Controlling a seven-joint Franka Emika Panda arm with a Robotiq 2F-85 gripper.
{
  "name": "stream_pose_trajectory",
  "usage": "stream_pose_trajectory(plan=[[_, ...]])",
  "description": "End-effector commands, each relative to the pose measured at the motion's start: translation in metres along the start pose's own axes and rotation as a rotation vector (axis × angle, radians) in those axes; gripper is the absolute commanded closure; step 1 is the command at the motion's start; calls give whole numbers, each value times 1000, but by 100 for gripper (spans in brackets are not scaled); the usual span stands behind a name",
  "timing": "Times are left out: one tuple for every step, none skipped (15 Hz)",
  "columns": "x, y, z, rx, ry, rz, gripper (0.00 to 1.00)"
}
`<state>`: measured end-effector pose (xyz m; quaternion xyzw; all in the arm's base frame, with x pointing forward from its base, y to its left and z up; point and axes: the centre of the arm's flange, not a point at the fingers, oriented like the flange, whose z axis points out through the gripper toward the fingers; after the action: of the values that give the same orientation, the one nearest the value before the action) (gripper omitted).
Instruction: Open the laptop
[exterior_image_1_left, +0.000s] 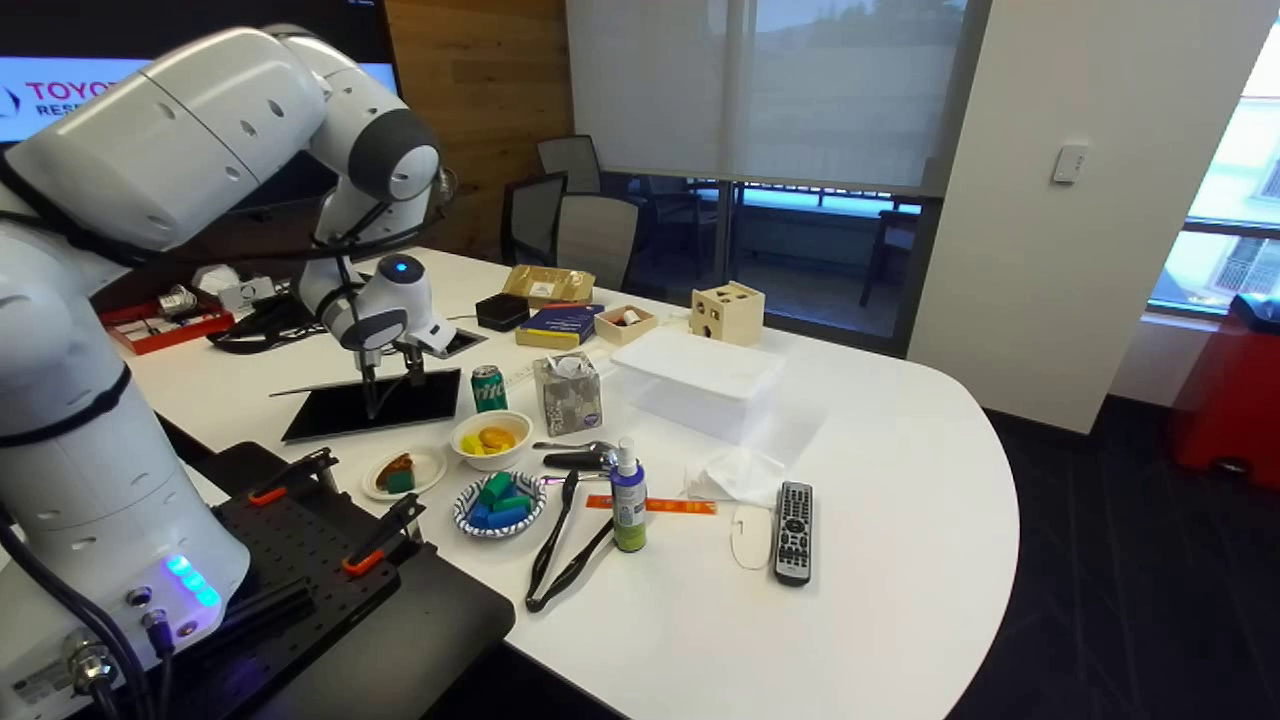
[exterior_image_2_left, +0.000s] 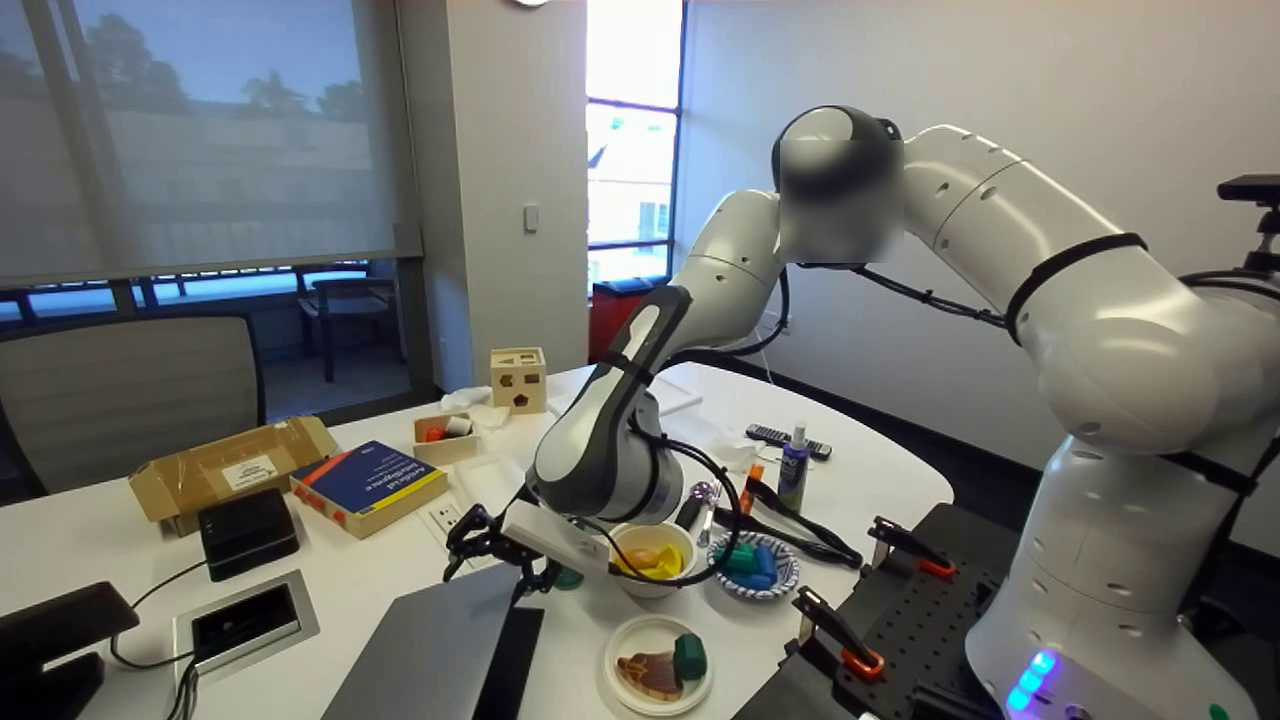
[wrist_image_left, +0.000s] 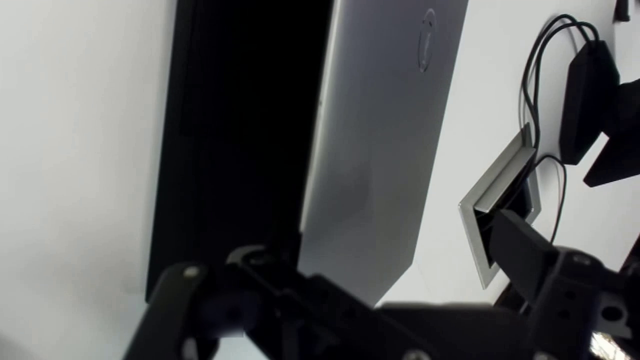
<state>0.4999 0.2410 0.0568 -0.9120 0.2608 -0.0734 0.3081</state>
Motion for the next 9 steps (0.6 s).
stream_pose_trajectory(plan=[[-39, -17, -17, 80, 22, -64, 0], [-40, -22, -17, 92, 20, -78, 0], [-42, -29, -19, 102, 17, -93, 0], [-43, -35, -19, 111, 16, -108, 0], [-45, -41, -21, 121, 15, -123, 0], [-46, -47, -22, 128, 15, -137, 0], [-47, -53, -24, 136, 15, -155, 0], [-48, -58, -26, 143, 15, -176, 0], [-49, -64, -27, 150, 16, -196, 0]])
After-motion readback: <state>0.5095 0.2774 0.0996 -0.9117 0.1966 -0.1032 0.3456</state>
